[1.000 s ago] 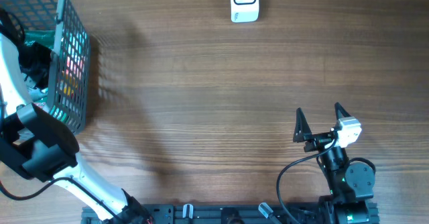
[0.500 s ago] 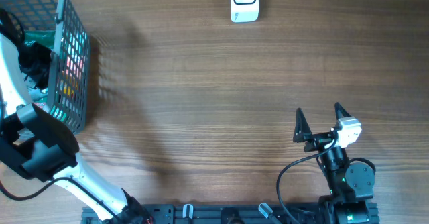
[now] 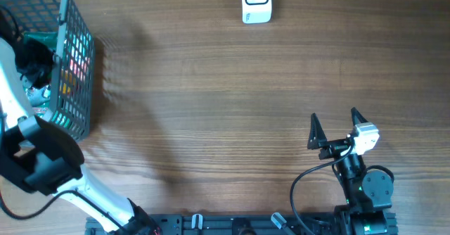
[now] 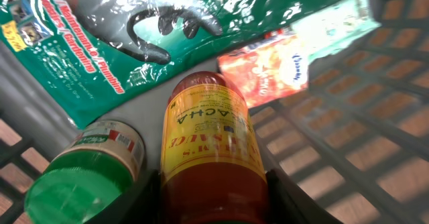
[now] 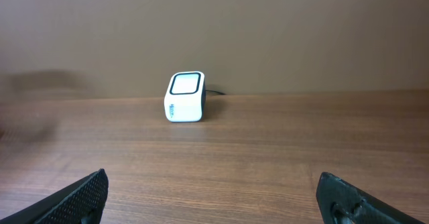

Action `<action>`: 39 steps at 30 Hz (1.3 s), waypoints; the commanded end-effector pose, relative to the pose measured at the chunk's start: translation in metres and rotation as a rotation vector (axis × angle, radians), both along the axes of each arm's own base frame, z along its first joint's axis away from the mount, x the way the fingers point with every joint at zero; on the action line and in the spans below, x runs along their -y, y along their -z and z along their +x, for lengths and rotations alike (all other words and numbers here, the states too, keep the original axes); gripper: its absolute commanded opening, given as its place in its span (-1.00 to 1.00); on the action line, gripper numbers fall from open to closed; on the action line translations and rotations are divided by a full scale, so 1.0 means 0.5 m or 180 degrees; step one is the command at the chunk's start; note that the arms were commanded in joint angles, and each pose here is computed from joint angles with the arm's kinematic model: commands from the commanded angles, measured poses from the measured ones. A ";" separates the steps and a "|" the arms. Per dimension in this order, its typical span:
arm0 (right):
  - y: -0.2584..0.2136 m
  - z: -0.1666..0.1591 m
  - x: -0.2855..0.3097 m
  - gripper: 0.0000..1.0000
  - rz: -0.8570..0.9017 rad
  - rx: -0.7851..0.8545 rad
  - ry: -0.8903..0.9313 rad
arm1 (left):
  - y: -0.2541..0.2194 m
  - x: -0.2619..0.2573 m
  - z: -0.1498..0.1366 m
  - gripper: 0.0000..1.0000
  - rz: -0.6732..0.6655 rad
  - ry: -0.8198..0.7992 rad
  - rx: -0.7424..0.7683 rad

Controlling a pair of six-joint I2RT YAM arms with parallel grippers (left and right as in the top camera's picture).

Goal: Scan the item barcode
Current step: 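Lower the left gripper and grasp the red-yellow sauce bottle, then lift the bottle out and place it upright on the table center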

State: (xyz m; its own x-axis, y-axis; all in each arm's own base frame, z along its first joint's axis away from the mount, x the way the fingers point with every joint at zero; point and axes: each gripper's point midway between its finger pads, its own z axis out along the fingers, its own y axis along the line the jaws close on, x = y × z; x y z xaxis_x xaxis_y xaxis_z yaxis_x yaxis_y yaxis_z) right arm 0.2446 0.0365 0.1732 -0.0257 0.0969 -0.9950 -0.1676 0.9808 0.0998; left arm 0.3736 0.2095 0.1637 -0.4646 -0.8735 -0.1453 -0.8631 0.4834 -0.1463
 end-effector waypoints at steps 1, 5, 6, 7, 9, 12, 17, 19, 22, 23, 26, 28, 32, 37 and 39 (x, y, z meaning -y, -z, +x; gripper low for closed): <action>-0.005 -0.002 -0.006 1.00 -0.0041 0.0047 -0.0056 | -0.112 0.000 0.000 -0.24 0.0222 -0.0011 0.0431; -0.005 -0.002 -0.006 0.99 -0.0041 0.0047 -0.0056 | -0.177 0.006 -0.011 -0.24 0.0368 -0.0012 0.0679; -0.005 -0.002 -0.006 0.99 -0.0043 0.0047 -0.0057 | -0.196 0.006 -0.012 -0.24 0.0421 -0.0011 0.0769; -0.005 -0.002 -0.006 0.99 -0.0041 0.0047 -0.0056 | -0.210 0.007 -0.012 -0.24 0.0459 -0.0010 0.0832; -0.005 -0.002 -0.006 1.00 -0.0043 0.0047 -0.0056 | -0.242 0.009 -0.015 -0.23 0.0542 -0.0010 0.0974; -0.005 -0.002 -0.006 1.00 -0.0043 0.0047 -0.0056 | -0.291 0.012 -0.021 -0.24 0.0676 -0.0009 0.1197; -0.005 -0.002 -0.006 0.99 -0.0041 0.0047 -0.0056 | -0.387 0.022 -0.036 -0.23 0.0928 -0.0018 0.1642; -0.005 -0.002 -0.006 0.99 -0.0041 0.0047 -0.0056 | -0.423 0.030 -0.051 -0.23 0.0995 -0.0048 0.1795; -0.005 -0.002 -0.006 1.00 -0.0043 0.0047 -0.0056 | -0.475 0.048 -0.072 -0.25 0.1075 -0.0054 0.2036; -0.005 -0.002 -0.006 0.99 -0.0041 0.0047 -0.0056 | -0.495 0.059 -0.077 -0.26 0.1078 -0.0016 0.2155; -0.005 -0.002 -0.006 1.00 -0.0043 0.0047 -0.0056 | -0.557 0.110 -0.094 -0.27 0.0950 0.0130 0.2562; -0.005 -0.002 -0.006 1.00 -0.0043 0.0047 -0.0056 | -0.581 0.147 -0.103 -0.27 0.0812 0.0293 0.2742; -0.005 -0.002 -0.006 1.00 -0.0040 0.0047 -0.0056 | -0.595 0.228 -0.105 -0.31 0.0588 0.0645 0.2859; -0.005 -0.002 -0.006 0.99 -0.0041 0.0047 -0.0056 | -0.556 0.340 -0.097 -0.36 0.0286 0.1170 0.2642; -0.005 -0.002 -0.006 0.99 -0.0044 0.0047 -0.0057 | -0.536 0.373 -0.100 -0.36 0.0207 0.1297 0.2506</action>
